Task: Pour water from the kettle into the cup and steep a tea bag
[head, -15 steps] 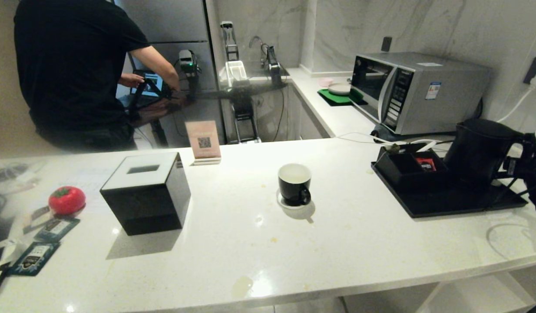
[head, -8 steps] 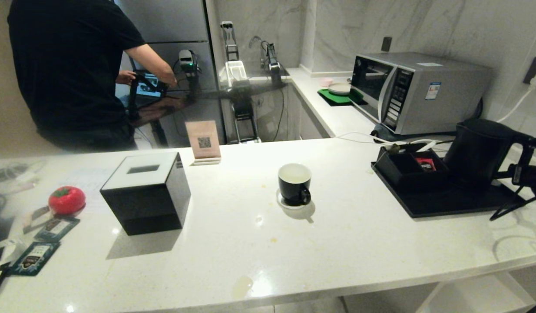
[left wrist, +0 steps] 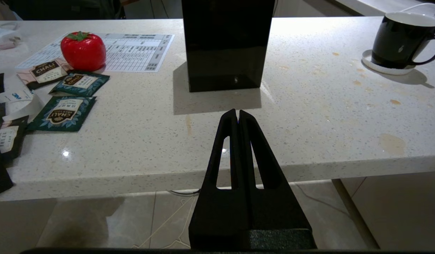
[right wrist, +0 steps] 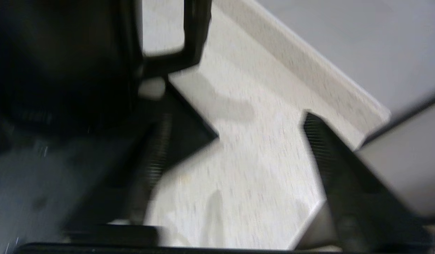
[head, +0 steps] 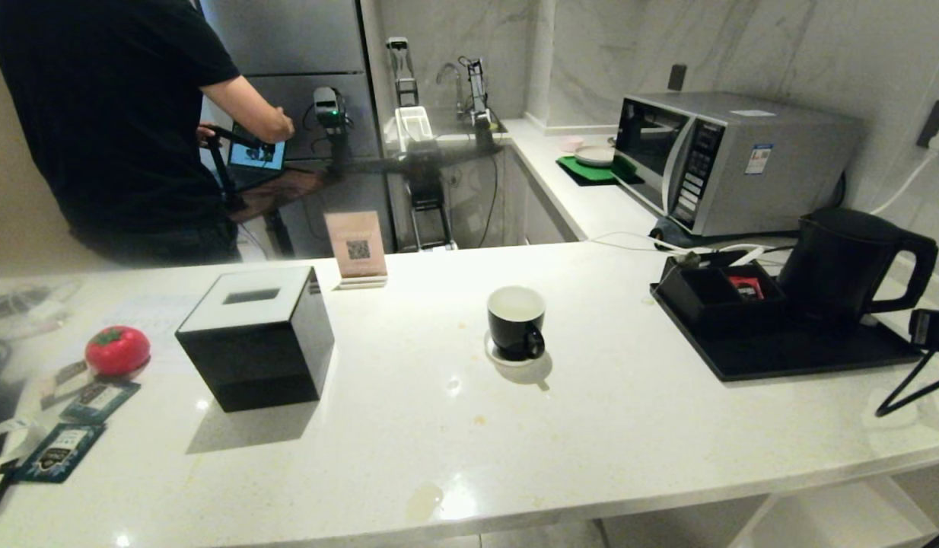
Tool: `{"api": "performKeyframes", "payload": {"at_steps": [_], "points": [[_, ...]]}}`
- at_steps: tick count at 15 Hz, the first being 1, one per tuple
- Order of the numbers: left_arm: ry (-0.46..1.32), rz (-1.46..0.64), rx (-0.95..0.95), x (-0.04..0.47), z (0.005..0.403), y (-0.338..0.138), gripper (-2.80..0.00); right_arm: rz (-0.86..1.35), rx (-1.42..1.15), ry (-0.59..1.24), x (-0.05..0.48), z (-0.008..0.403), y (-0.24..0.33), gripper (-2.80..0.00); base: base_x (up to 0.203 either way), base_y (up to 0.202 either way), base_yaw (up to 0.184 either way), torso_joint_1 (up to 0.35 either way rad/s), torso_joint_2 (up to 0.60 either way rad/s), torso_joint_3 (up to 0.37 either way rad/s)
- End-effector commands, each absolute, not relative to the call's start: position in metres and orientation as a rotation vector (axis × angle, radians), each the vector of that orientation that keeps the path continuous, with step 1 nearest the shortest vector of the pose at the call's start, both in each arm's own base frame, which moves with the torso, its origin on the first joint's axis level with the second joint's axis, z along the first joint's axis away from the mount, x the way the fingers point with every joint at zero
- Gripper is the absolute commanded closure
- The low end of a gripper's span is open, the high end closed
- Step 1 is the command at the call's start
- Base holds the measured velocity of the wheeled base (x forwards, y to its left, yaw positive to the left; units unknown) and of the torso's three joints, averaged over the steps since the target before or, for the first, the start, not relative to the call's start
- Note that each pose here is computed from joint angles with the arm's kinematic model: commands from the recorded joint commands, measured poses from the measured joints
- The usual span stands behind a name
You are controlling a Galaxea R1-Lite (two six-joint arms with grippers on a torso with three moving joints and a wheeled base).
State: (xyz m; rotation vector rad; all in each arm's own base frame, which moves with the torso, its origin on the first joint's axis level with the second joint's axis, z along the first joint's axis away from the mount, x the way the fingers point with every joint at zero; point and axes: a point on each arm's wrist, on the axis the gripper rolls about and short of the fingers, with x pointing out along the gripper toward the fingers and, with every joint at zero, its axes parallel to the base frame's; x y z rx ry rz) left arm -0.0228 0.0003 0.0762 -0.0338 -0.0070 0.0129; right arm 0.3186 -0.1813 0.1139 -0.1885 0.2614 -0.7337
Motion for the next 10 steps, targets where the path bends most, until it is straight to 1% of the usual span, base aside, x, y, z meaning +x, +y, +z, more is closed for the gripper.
{"api": "performKeyframes", "payload": {"at_steps": [1,6,10], "points": [[-0.007,0.014,-0.034,-0.023,0.076,0.000,0.00,-0.734,-0.190,0.261,0.298,0.120,-0.170,0.00,0.000,0.000,0.000,0.000,0.00,0.000],[-0.006,0.014,-0.034,-0.023,0.076,0.000,0.00,-0.711,-0.187,0.237,0.257,0.141,-0.146,0.00,0.000,0.000,0.000,0.000,0.00,0.000],[-0.007,0.014,-0.035,-0.023,0.076,0.000,0.00,-0.578,-0.188,0.215,0.214,0.161,-0.105,0.00,0.000,0.000,0.000,0.000,0.00,0.000]]}}
